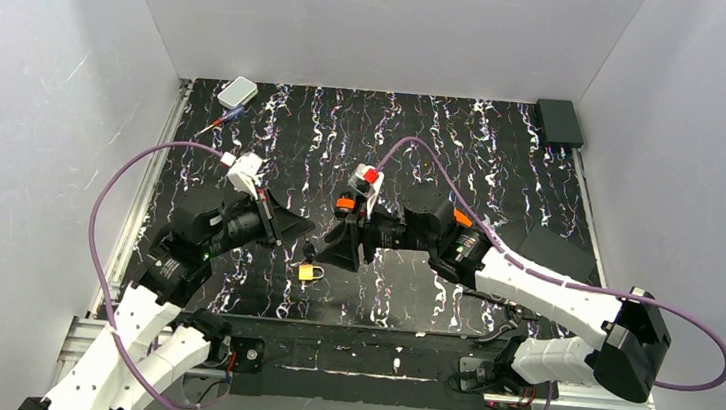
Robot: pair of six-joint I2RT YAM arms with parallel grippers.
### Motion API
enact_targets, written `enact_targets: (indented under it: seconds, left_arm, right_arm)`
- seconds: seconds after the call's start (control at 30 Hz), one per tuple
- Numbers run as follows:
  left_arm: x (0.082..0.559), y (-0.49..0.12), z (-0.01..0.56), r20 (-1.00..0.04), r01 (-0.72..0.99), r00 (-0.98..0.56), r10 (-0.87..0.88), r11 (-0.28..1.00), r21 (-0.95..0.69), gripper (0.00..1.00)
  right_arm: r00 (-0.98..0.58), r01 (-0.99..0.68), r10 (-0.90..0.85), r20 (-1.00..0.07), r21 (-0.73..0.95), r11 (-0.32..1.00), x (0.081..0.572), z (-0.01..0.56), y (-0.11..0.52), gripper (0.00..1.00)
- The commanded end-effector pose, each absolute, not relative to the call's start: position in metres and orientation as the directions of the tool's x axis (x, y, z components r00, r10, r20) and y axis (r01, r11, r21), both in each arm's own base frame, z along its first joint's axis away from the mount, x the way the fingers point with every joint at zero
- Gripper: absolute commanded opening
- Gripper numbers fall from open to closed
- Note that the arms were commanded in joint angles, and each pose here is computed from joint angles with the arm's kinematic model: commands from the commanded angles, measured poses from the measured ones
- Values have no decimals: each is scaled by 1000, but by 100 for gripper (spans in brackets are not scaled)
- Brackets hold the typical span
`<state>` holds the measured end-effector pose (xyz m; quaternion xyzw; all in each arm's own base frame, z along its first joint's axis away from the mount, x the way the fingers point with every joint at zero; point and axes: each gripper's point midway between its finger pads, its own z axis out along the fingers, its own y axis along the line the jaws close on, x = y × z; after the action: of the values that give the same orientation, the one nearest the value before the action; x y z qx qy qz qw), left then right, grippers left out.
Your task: Unlock with the key
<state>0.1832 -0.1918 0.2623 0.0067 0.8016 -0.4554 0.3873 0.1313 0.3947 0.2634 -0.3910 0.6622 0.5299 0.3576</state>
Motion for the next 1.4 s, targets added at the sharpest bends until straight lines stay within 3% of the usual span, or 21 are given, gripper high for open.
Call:
enact_targets:
  seconds: [0.0,0.33,0.73,0.8,0.93,0.97,1.0,1.1,1.2,1.37]
  left_arm:
    - [171,-202,295,-666,484,-665,-338,483,-729,0]
    - [159,-208,308,-692,561,-650,-315,415,-716,0]
    - [159,-208,308,-696,566,-644,-318,415,-713,0]
    - [160,-208,308,-696,566,-644,-316,415,-712,0]
    - [160,-208,307,-697,563,-643,-319,419,-712,0]
    - [161,-207,307,-696,561,-643,-320,421,-712,2]
    - [161,-207,306,-696,559,-642,-321,426,-711,12]
    - [163,-204,304,-699,546,-636,-327,449,-707,54]
    - [163,-201,306,-700,542,-624,-346,454,-707,80]
    - [170,-189,319,-700,537,-536,-473,449,-714,84]
  right_arm:
    - [-428,-903,-67,-901,429,5,116,292,401,62]
    - [-458,-887,12,-889,456,-72,110,315,405,49]
    - [-480,-874,8,-877,477,-97,108,314,410,15]
    - [-485,-871,11,-874,482,-93,109,314,411,2]
    - [-500,-864,22,-866,496,-83,111,313,412,1]
    - [-505,-861,28,-863,502,-81,112,313,412,1]
    - [-509,-859,34,-860,506,-78,112,313,411,1]
    - [-518,-855,76,-852,517,-40,118,315,407,1]
    - [-535,-839,155,-830,544,17,128,318,399,1]
    - [-559,-788,349,-752,613,58,142,336,376,1]
